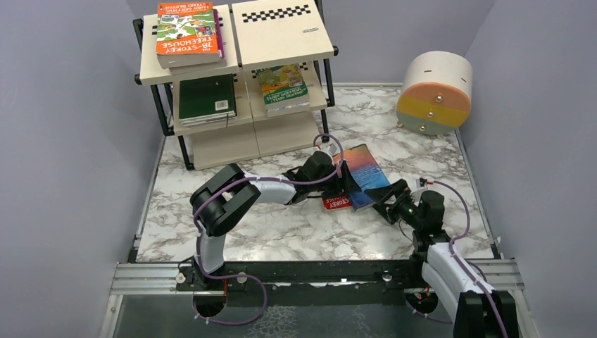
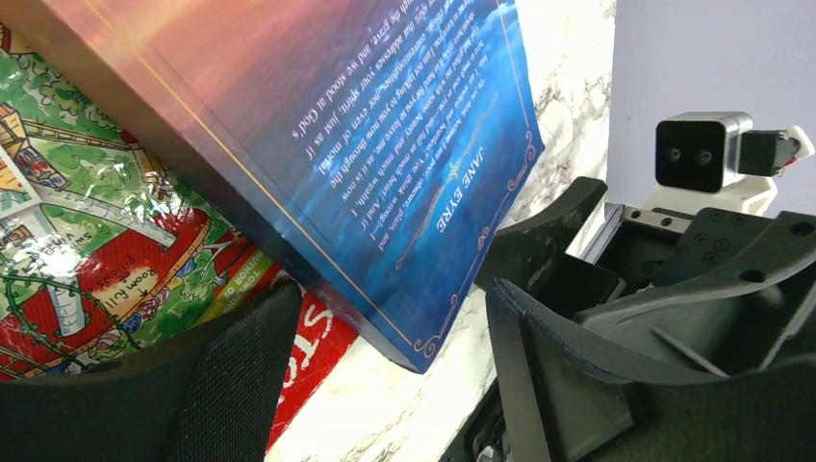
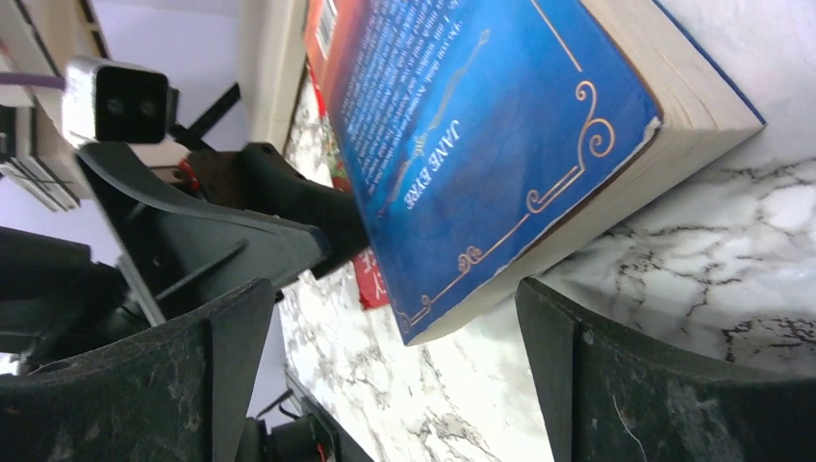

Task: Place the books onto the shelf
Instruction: Pick up the book from the center of the board.

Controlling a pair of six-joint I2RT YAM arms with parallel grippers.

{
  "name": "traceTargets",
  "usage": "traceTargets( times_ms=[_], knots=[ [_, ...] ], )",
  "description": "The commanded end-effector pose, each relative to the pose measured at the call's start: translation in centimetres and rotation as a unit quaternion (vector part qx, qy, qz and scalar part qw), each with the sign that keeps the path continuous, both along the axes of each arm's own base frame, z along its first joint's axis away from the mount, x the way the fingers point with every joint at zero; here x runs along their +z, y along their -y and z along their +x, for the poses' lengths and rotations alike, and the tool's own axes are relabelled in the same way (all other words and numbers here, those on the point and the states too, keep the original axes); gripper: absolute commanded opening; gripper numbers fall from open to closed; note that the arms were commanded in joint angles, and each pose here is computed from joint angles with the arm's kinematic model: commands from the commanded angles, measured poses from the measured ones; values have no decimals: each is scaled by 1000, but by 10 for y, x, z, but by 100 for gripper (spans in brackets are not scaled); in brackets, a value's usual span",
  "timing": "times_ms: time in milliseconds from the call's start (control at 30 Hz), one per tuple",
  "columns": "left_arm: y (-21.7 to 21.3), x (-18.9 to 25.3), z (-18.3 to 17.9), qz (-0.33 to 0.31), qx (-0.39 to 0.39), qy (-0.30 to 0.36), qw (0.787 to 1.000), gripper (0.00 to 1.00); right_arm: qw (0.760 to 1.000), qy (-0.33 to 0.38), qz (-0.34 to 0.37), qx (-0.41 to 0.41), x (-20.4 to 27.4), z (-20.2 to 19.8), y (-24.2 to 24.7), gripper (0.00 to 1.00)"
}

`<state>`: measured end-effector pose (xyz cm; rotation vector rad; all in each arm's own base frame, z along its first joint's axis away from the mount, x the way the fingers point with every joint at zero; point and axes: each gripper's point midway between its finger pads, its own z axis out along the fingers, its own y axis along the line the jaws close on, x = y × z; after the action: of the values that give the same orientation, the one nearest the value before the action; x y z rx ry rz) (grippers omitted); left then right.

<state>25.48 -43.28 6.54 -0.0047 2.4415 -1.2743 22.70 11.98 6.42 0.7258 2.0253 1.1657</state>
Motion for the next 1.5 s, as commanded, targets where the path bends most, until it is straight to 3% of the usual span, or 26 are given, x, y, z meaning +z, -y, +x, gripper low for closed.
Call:
traceTargets(
  times_ms=[0,167,400,900,1467],
  knots=[
    [-1,-4,-14,-3,-16,-10,1000,64,998,-28,14,-54,-32,-13,11,94],
    [-1,-4,-15,-5,-18,-11,1000,64,997,-35,3,-62,-35,-13,14,93],
    [2,-3,-13,-8,-18,-7,1000,64,993,-99,-21,-53,-47,-23,16,93],
    [24,1,-7,-22,-28,-5,999,63,993,-104,-13,-56,-56,-20,15,93],
    [20,-1,-10,-20,-28,-10,999,63,987,-131,-16,-92,-66,-5,24,92]
  ],
)
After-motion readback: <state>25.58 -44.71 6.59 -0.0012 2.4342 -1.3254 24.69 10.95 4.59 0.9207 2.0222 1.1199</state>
